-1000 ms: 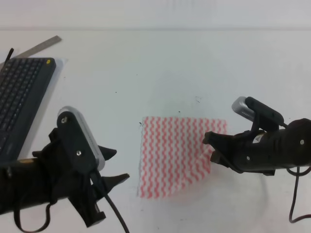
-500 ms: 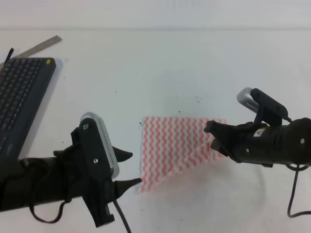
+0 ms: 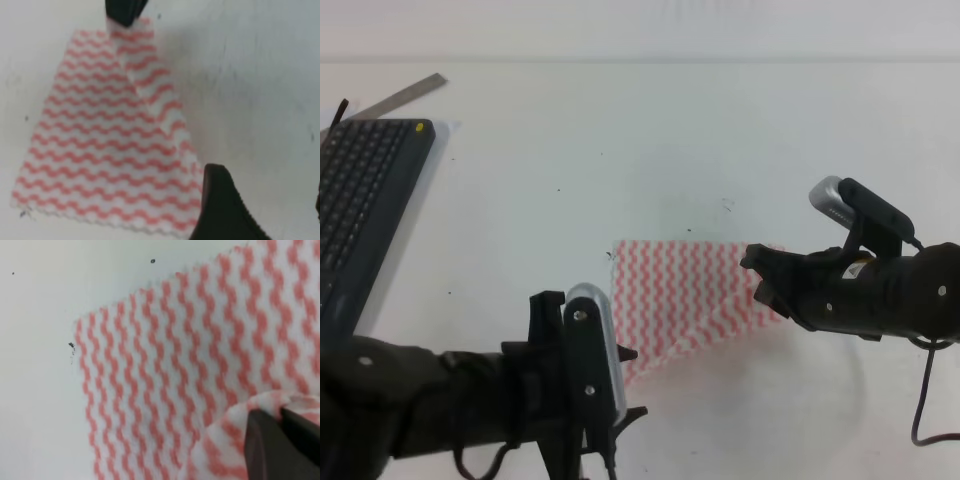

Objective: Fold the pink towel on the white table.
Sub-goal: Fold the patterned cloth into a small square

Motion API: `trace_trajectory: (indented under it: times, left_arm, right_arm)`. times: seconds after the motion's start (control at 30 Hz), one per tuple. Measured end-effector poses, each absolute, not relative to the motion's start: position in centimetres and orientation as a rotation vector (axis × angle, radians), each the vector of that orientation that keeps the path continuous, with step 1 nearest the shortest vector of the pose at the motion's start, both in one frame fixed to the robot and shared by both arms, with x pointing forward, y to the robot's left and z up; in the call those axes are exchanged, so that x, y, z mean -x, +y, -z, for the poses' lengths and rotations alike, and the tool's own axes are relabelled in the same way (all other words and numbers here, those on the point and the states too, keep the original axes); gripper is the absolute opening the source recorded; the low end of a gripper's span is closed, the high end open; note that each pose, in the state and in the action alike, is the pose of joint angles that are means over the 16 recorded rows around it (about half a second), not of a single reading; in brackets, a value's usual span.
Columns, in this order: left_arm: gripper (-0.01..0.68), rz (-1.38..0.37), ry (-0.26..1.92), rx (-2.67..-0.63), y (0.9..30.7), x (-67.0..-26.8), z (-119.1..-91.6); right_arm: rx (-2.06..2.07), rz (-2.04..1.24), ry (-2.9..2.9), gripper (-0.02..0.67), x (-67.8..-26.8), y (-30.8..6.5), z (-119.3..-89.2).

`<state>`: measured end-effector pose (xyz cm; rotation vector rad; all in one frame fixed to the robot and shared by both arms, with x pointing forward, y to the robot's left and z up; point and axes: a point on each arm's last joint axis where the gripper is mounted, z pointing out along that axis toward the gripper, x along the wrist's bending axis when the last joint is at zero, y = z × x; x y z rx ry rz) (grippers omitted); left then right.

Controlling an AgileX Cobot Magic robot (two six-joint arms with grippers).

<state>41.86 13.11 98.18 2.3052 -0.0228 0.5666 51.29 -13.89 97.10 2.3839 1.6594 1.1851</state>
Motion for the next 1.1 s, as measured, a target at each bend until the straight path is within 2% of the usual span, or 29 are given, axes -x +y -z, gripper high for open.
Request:
trace_trajectory:
  times: [0.57,1.1]
  left_arm:
    - [0.366,-0.536,0.046,-2.453,12.2,-42.6,-94.6]
    - [0.366,-0.580,0.021,-2.509,12.2,-43.4,-93.7]
  right_arm:
    - [-2.383,-1.186,1.658,-0.014,-51.3,-13.9,-97.1]
    - [-2.355,-1.180,1.683,-0.014,-51.3,-13.9,-97.1]
